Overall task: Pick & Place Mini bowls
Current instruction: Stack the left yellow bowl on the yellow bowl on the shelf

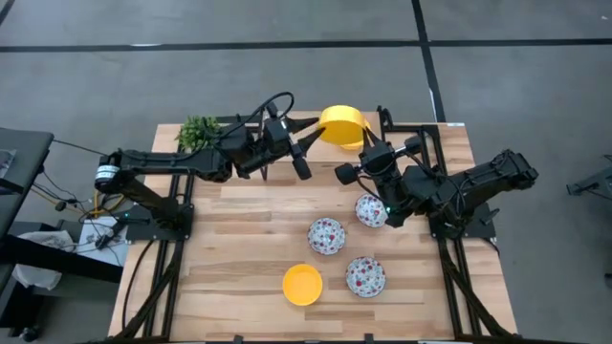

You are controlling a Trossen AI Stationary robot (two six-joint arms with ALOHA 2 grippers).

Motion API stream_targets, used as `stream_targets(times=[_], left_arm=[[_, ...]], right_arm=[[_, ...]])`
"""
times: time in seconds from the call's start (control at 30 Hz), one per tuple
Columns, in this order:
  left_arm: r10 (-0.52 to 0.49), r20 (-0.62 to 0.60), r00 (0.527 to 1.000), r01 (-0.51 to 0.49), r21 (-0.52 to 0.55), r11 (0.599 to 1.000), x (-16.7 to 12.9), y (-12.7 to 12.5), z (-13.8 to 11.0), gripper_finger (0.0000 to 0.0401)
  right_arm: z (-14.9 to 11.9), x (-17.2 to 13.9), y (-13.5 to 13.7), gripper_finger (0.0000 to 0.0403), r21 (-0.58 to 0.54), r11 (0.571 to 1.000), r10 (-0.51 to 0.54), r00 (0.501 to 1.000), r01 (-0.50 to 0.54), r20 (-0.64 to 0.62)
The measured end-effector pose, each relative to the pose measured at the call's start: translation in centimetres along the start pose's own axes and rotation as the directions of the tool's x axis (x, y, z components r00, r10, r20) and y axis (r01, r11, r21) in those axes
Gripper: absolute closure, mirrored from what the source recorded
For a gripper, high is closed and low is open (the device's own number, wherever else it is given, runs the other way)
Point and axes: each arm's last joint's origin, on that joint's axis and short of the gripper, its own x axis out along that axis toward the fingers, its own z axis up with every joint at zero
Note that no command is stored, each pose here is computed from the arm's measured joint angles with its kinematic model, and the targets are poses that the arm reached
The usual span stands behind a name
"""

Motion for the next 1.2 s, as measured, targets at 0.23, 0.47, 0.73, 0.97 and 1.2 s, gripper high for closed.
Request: stream_targets(times=[0.23, 0.47, 0.73, 0.97, 1.2], left_arm=[[-0.005, 0.086, 0.996, 0.002, 0.040, 0.999, -2.2, 0.8, 3.1, 0.0187], [-0.007, 0.095, 0.995, 0.005, 0.023, 1.000, -5.5, 2.7, 6.1, 0.0153], [-0.095, 0.011, 0.995, 0.096, -0.032, 0.995, -9.5, 2.6, 5.2, 0.0153], [-0.180, -0.058, 0.982, 0.177, -0.065, 0.982, -12.4, 1.3, 1.6, 0.0155], [-0.244, -0.095, 0.965, 0.226, -0.165, 0.960, -14.3, 0.3, -0.7, 0.0155]], right_arm=[[0.0, 1.2, -0.1, 0.0402, -0.005, 1.000, -0.026, 1.000, 0.025, -0.006], [0.1, 3.2, -1.2, 0.0402, -0.024, 0.995, -0.096, 0.995, 0.096, -0.034], [1.1, 5.7, -6.3, 0.0402, 0.041, 0.975, -0.212, 0.974, 0.216, -0.081], [1.8, 6.2, -10.3, 0.0402, 0.156, 0.949, -0.262, 0.960, 0.275, -0.100], [1.7, 5.2, -9.6, 0.0403, 0.282, 0.931, -0.217, 0.973, 0.232, -0.083]])
